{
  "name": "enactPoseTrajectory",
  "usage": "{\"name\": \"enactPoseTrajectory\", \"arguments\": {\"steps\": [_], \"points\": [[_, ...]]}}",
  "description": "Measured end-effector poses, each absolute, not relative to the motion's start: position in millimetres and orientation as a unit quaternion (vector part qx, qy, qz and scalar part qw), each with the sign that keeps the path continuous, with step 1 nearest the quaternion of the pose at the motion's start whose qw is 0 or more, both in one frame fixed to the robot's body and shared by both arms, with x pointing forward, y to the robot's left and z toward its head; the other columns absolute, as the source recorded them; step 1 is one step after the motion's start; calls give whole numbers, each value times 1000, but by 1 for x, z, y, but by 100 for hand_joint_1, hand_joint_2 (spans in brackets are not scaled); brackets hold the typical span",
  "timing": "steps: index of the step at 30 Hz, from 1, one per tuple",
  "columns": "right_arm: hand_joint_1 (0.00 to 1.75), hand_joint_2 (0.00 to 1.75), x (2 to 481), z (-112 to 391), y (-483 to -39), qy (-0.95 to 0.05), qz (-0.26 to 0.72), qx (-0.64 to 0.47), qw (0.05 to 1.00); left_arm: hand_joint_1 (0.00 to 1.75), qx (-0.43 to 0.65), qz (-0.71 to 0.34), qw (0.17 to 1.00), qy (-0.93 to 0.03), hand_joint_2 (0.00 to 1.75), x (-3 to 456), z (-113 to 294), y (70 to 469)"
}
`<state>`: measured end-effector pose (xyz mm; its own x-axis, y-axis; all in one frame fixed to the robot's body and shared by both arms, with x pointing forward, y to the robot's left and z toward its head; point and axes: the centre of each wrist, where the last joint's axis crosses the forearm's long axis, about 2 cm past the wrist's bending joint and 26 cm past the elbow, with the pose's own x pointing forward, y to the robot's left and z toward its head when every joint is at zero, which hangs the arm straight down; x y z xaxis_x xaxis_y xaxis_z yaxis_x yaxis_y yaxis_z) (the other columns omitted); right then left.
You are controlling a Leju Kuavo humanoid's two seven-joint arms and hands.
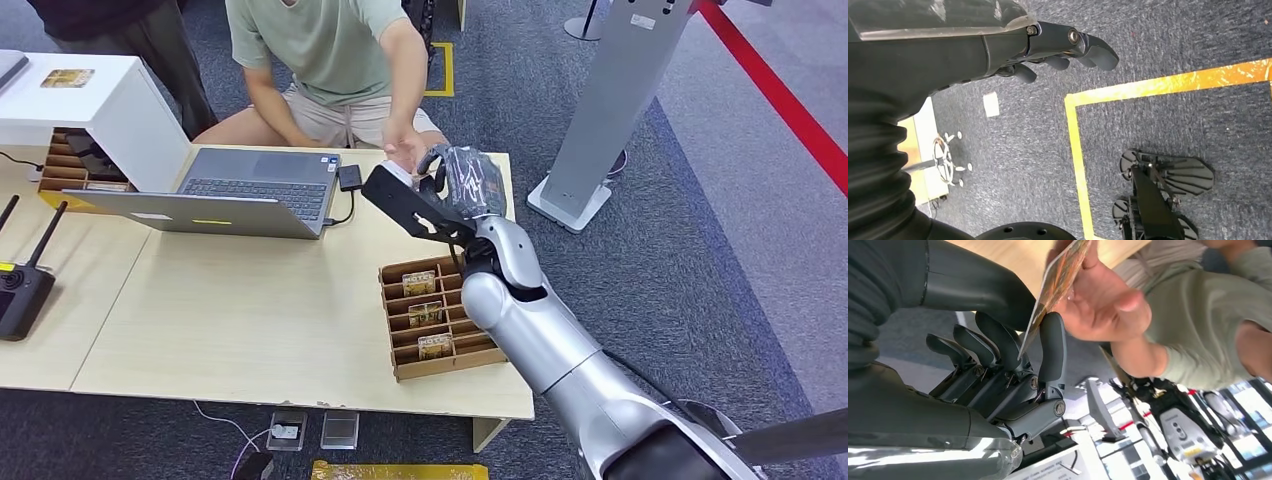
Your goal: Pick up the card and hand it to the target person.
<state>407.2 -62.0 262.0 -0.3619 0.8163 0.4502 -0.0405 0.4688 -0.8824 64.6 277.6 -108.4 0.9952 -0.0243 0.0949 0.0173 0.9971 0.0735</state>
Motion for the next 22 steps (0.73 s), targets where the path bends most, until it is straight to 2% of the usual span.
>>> {"name": "enactPoseTrajectory", "arguments": {"steps": [9, 13, 22], "points": [[173, 175, 419, 251, -57, -655, 456, -309, 517, 0, 36, -19, 998, -38, 175, 64, -109, 277], [0, 175, 421, 246, -59, -642, 463, -317, 522, 0, 34, -22, 998, -44, 175, 63, -109, 277], [0, 175, 422, 240, -60, -634, 466, -328, 524, 0, 30, -30, 997, -60, 175, 63, -109, 276]]}}
